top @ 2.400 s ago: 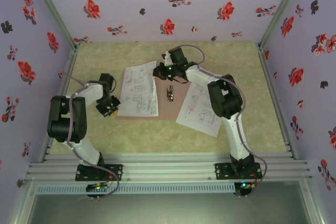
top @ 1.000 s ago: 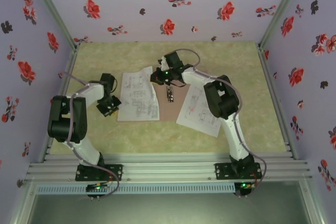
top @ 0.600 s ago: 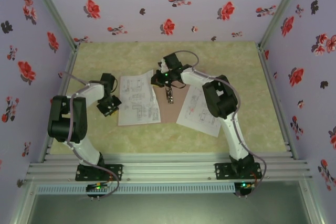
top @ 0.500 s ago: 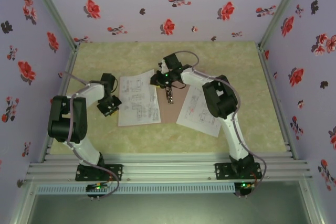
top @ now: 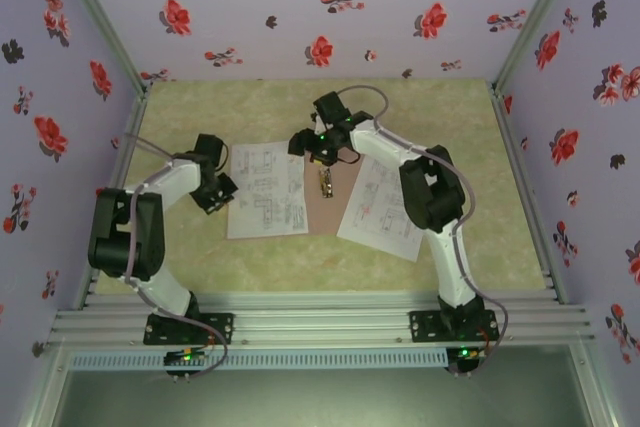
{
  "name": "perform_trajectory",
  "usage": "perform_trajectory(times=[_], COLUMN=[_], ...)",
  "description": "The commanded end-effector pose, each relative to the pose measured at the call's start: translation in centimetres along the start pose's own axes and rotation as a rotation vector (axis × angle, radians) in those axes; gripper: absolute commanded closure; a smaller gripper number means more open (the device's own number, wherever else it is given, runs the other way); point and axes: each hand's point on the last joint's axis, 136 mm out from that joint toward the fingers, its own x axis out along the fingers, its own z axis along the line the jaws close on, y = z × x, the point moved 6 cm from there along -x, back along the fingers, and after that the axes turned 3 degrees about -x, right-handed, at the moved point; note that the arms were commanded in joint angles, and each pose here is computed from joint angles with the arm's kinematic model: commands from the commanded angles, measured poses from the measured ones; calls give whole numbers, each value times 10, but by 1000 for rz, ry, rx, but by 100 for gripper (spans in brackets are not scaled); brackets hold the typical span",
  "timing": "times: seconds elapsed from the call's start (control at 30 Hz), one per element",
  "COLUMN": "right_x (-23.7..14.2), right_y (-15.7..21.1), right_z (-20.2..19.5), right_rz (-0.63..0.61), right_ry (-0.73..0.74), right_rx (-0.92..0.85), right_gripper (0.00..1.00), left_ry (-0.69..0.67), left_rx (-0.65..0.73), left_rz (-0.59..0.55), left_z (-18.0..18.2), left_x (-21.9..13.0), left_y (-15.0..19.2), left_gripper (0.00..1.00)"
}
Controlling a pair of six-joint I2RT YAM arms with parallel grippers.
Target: Put the files into the folder
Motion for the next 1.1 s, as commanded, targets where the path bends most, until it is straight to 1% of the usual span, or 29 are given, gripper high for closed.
perform_trajectory(times=[0.0,0.1,0.2,0.27,0.33,0.4,0.43,0.47,0.57,0.67,0.77,0.8,0.87,0.97,1.07], right_x=[-25,-41,-60,-69,-71,-70,-67,-65,-57,-57,-58,-57,-55,-52,-48], right_y=[-4,-10,-15,-13,-1,14,24,33,54,66,70,71,72,75,77], right_z=[11,12,-3,-18,-31,-31,-32,-34,-49,-54,-54,-54,-56,-62,-62], right_rz=[-27,-69,-113,-117,-73,-36,-14,4,37,44,54,59,69,71,76], right_ry=[57,82,113,104,115,106,105,103,70,12,-32,-36,-32,-24,-36], right_rx=[-26,-21,22,57,82,69,67,66,110,108,109,111,118,134,145], right_gripper=[32,31,34,47,62,76,79,80,74,73,76,77,77,79,78], left_ry=[0,34,125,197,264,377,419,457,518,512,461,442,398,350,343], left_rx=[14,19,41,68,81,73,56,35,28,20,25,25,18,15,-2], left_rz=[-59,-94,-106,-81,-43,11,37,71,156,213,243,245,248,232,234], left_z=[-2,-11,-37,-63,-92,-126,-140,-154,-187,-199,-196,-192,-182,-168,-162], left_x=[-21,-41,-60,-65,-64,-58,-55,-47,-31,-15,-1,4,12,18,21], left_y=[-5,-7,-4,8,23,43,52,63,93,119,135,139,143,147,150], left_gripper=[87,82,81,81,83,85,86,88,91,93,95,98,100,100,100])
